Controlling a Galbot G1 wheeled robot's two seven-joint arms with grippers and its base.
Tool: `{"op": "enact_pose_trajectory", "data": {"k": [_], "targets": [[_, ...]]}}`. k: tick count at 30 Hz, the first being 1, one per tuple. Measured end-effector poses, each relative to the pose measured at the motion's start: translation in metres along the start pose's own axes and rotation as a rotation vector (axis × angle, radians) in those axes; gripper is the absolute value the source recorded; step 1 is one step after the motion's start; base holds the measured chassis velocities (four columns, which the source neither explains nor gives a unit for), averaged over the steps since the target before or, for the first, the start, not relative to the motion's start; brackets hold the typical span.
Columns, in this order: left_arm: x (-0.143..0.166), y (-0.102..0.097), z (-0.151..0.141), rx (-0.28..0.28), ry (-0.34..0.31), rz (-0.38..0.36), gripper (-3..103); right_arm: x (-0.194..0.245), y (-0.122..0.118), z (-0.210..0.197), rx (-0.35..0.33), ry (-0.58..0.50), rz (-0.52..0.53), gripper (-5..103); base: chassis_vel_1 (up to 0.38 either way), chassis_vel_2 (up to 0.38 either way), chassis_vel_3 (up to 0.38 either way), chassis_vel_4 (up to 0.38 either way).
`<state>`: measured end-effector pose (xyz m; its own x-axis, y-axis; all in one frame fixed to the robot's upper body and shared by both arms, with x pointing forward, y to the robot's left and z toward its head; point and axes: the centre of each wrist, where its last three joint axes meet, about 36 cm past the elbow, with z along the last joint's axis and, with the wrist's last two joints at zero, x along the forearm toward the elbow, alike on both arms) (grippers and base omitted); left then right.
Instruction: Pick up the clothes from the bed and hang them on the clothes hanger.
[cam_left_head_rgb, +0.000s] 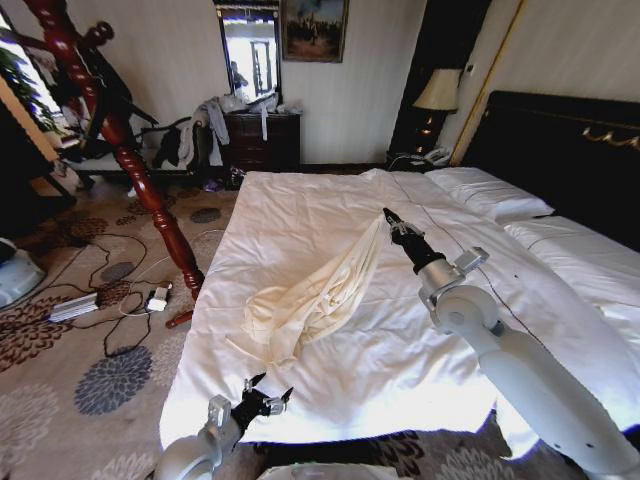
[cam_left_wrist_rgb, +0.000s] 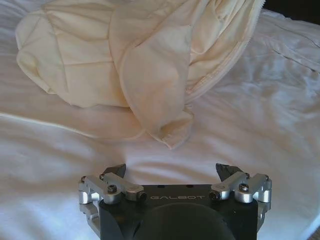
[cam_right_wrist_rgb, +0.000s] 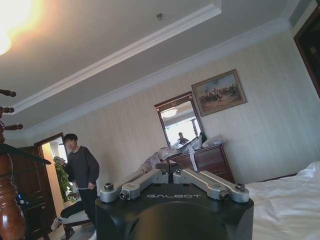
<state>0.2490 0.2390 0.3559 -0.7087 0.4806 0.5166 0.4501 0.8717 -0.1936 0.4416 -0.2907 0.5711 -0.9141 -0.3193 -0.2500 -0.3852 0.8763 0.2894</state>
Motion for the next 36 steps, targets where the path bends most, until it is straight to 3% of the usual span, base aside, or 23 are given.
{"op": "enact_pose_trajectory", "data": {"k": [6,16,21,29,30,33,35,36], "targets": [[-0.033,-0.002,0.003,0.022,-0.054,0.004,100,0.0,-0.001,-0.001,0.006,0.002,0.001,0,0.0,0.0,0.0,0.0],[-0.051,-0.014,0.005,0.029,-0.143,0.009,103,0.001,-0.002,-0.002,0.015,0.004,0.001,0,0.0,0.0,0.0,0.0],[-0.052,-0.016,0.008,0.026,-0.163,0.001,93,0.0,-0.002,-0.003,0.014,0.001,0.0,0,0.0,0.0,0.0,0.0],[-0.048,-0.013,0.012,0.023,-0.181,-0.023,61,0.001,0.0,-0.003,0.012,-0.002,-0.002,0,0.0,0.0,0.0,0.0],[-0.048,-0.013,0.012,0.023,-0.181,-0.023,61,0.001,0.0,-0.003,0.012,-0.002,-0.002,0,0.0,0.0,0.0,0.0],[-0.044,-0.009,0.011,0.02,-0.191,-0.036,45,0.002,-0.001,-0.005,0.016,-0.003,-0.001,0,0.0,0.0,0.0,0.0],[-0.042,-0.009,0.009,0.019,-0.195,-0.038,45,0.002,-0.001,-0.005,0.018,-0.004,0.0,0,0.0,0.0,0.0,0.0],[-0.04,-0.008,0.008,0.019,-0.197,-0.04,40,0.002,-0.001,-0.005,0.019,-0.005,0.001,0,0.0,0.0,0.0,0.0]]}}
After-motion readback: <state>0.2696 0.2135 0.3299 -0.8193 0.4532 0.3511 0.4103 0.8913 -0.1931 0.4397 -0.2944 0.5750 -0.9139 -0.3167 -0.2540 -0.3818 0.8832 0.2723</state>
